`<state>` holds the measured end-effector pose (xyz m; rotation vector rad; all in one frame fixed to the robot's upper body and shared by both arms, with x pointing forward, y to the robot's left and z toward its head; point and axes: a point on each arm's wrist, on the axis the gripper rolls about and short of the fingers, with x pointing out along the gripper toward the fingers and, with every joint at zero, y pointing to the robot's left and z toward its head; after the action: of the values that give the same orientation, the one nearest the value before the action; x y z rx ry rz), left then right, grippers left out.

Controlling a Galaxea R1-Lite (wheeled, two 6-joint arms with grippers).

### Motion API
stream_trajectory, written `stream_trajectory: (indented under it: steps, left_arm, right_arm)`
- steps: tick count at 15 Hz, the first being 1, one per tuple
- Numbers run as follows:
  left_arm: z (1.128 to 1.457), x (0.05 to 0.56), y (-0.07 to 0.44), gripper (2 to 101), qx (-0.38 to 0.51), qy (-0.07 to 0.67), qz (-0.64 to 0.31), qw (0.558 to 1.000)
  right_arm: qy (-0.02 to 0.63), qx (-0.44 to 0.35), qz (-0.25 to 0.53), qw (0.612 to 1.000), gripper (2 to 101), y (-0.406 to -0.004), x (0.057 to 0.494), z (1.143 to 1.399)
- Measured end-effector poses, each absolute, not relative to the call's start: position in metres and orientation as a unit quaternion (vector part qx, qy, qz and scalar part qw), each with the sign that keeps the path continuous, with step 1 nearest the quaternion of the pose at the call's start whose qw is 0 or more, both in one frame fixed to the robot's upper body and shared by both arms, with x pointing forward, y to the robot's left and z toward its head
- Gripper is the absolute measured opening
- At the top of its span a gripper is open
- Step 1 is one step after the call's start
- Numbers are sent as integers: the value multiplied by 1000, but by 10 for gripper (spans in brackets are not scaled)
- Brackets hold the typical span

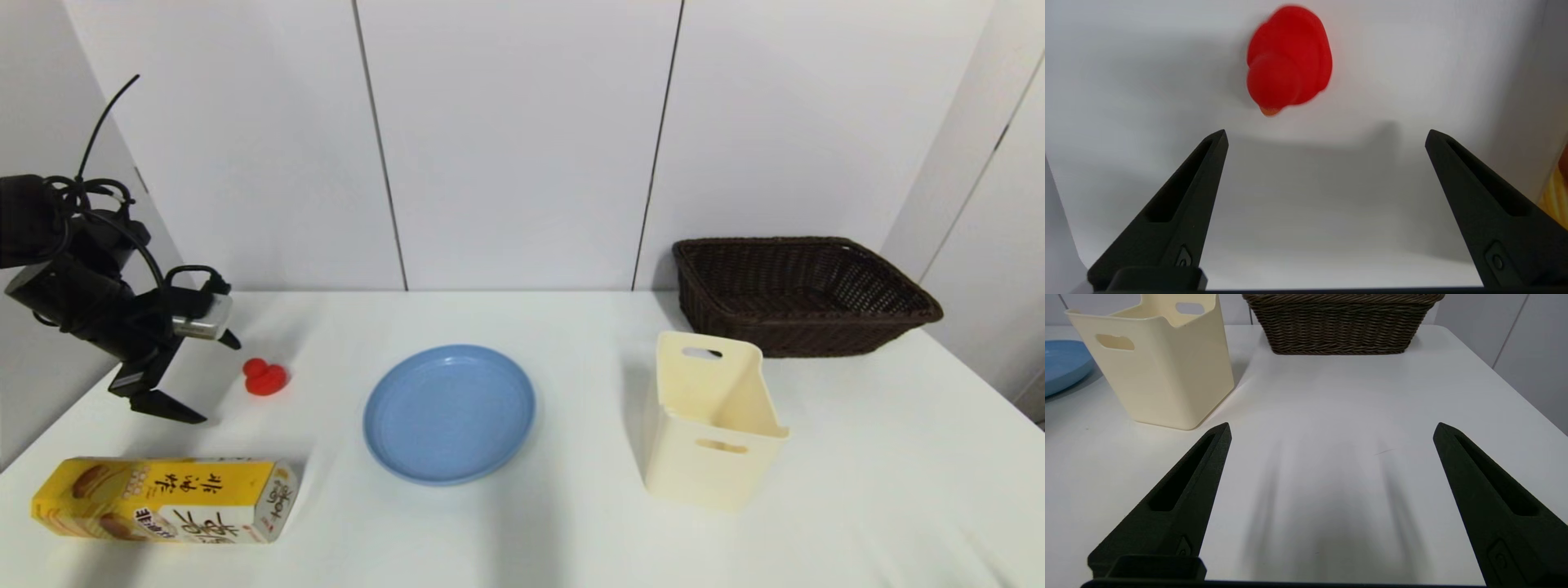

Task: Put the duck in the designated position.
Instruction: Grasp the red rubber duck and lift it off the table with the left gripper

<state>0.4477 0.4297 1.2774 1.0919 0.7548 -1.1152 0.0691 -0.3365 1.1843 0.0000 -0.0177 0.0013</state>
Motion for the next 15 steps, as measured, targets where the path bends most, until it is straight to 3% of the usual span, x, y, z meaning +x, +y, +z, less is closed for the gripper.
stream_trajectory:
  steps: [15]
  left_arm:
    - [1262,474,403,979,476,328,-503,642]
  right_arm:
    - [-9,0,1,1000,979,-336,69,1184]
